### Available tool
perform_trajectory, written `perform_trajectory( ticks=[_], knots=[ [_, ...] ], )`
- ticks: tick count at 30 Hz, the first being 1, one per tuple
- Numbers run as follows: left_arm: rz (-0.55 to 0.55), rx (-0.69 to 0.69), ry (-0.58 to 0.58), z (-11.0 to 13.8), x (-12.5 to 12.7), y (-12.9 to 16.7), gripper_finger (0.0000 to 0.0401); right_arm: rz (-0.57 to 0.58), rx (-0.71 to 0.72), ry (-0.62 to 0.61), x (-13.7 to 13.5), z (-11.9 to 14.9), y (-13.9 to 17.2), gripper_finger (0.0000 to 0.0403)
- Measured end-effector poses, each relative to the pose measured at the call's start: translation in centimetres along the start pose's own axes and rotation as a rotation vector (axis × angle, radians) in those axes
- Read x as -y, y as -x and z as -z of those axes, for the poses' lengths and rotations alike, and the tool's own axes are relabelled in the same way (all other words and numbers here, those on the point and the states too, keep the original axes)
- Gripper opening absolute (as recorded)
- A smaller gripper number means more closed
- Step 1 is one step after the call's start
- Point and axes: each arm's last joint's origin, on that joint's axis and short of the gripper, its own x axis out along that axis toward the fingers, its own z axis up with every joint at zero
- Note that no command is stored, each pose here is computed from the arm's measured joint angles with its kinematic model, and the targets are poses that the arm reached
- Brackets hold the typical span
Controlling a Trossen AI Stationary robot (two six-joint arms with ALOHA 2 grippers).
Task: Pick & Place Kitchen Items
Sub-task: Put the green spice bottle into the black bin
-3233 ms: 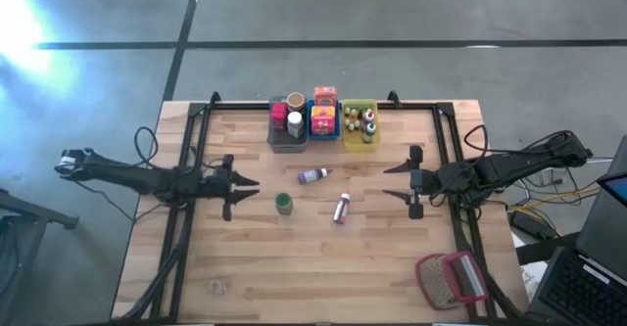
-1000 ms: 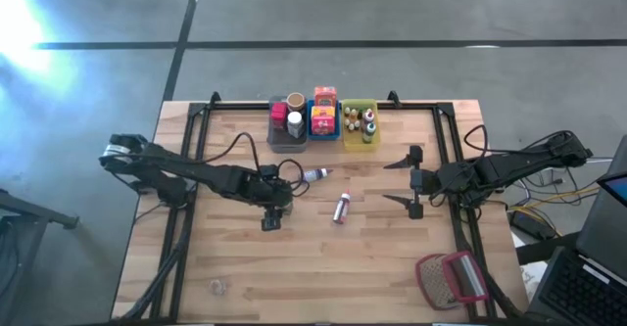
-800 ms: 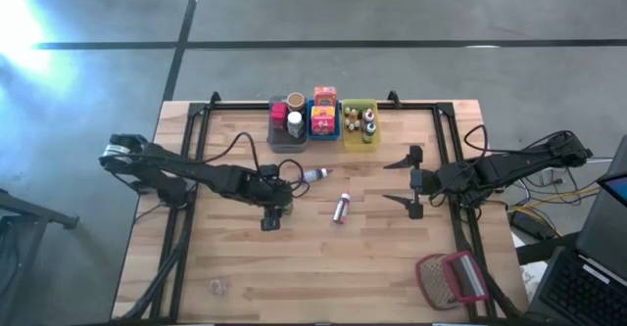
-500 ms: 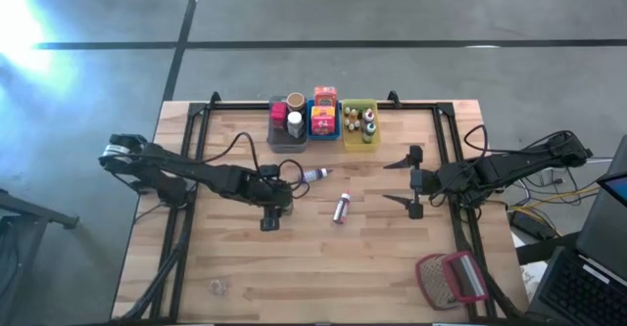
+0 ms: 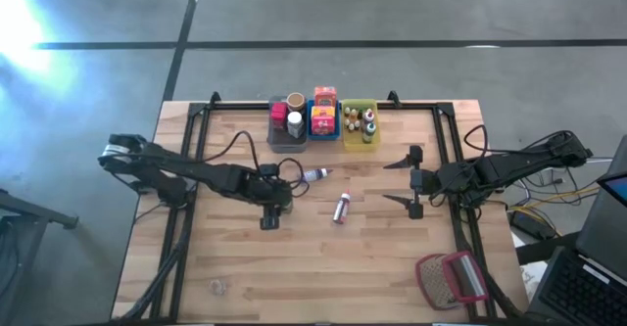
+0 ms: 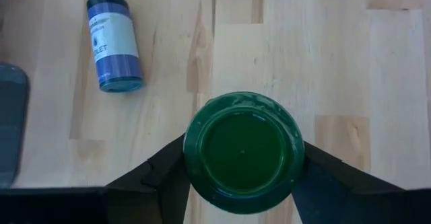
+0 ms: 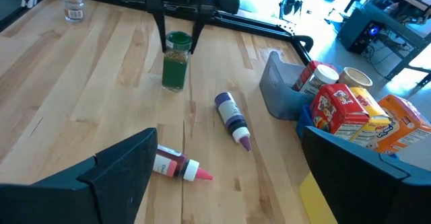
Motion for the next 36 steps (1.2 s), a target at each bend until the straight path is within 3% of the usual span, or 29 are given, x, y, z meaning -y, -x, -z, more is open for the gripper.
perform_trajectory(
  ticks=[7, 16, 21, 30, 36],
  knots=[
    [-0.047, 0.069, 0.055, -0.3, -1.7, 1.9, 0.021, 0.0, 0.0, 0.0, 0.0, 0.0, 0.0, 0.0364],
    [-0.344, 0.269, 0.201, -1.1, -5.6, 5.8, 0.021, 0.0, 0.0, 0.0, 0.0, 0.0, 0.0, 0.0364],
    [-0.404, 0.401, 0.297, -2.1, -7.8, 6.5, 0.021, 0.0, 0.0, 0.0, 0.0, 0.0, 0.0, 0.0364],
    [-0.508, 0.38, 0.432, -1.6, -12.0, 6.2, 0.0209, 0.0, 0.0, 0.0, 0.0, 0.0, 0.0, 0.0364],
    [-0.513, 0.37, 0.482, -1.3, -13.7, 5.9, 0.0209, 0.0, 0.0, 0.0, 0.0, 0.0, 0.0, 0.0364]
  ],
)
